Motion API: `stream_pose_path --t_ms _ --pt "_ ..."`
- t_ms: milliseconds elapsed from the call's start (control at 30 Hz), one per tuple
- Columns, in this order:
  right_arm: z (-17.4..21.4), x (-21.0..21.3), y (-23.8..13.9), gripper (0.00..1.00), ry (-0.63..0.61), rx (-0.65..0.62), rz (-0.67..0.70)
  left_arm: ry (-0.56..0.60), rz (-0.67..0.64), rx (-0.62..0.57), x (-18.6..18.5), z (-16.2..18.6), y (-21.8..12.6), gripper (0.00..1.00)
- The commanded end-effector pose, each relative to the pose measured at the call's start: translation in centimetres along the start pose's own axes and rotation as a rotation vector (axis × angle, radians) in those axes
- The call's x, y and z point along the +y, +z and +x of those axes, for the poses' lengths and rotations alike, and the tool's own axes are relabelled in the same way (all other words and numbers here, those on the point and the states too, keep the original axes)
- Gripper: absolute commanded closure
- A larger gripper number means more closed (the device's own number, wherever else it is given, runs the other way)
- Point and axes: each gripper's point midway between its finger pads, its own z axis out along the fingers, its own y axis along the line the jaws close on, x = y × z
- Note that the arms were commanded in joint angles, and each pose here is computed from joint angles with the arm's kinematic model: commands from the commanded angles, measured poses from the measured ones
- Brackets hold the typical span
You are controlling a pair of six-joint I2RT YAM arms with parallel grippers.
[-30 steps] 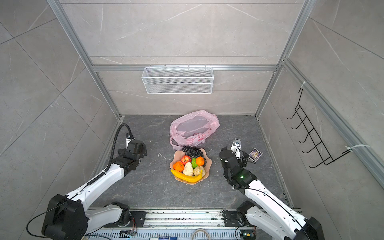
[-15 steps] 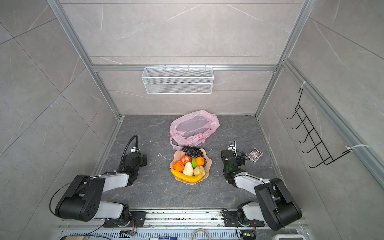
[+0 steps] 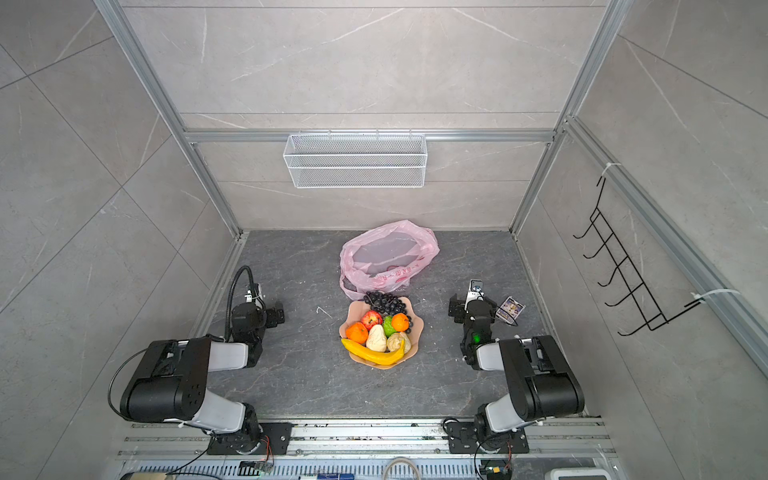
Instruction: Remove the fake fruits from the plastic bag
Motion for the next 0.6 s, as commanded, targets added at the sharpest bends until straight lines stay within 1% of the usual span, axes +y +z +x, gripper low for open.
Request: stream_pose_path --t_ms 0,67,133,500,567 --pt "-0.96 0.92 0.17 0.0 0.036 -0.011 -0.058 -0.035 0.025 -0.072 -0.34 -2.33 0.11 0.0" --pt "-1.33 0.89 0.24 0.0 0.039 -0.044 -0.056 -0.036 0.026 -0.071 -0.34 -2.3 0.12 0.0" --pt "-1.02 0.88 0.18 0.0 0.035 -0.02 -0.056 -0.036 0.024 -0.071 -0.29 -2.31 0.13 0.0" --pt "-1.11 0.85 0.25 0.0 0.032 -0.024 -0.053 -0.036 0.025 -0.071 -0.33 -2.28 0.13 0.0" --pt "-1.16 0.72 -0.19 0.0 0.027 -0.045 -0.042 -0.035 0.023 -0.076 -0.26 -2.29 0.02 0.0"
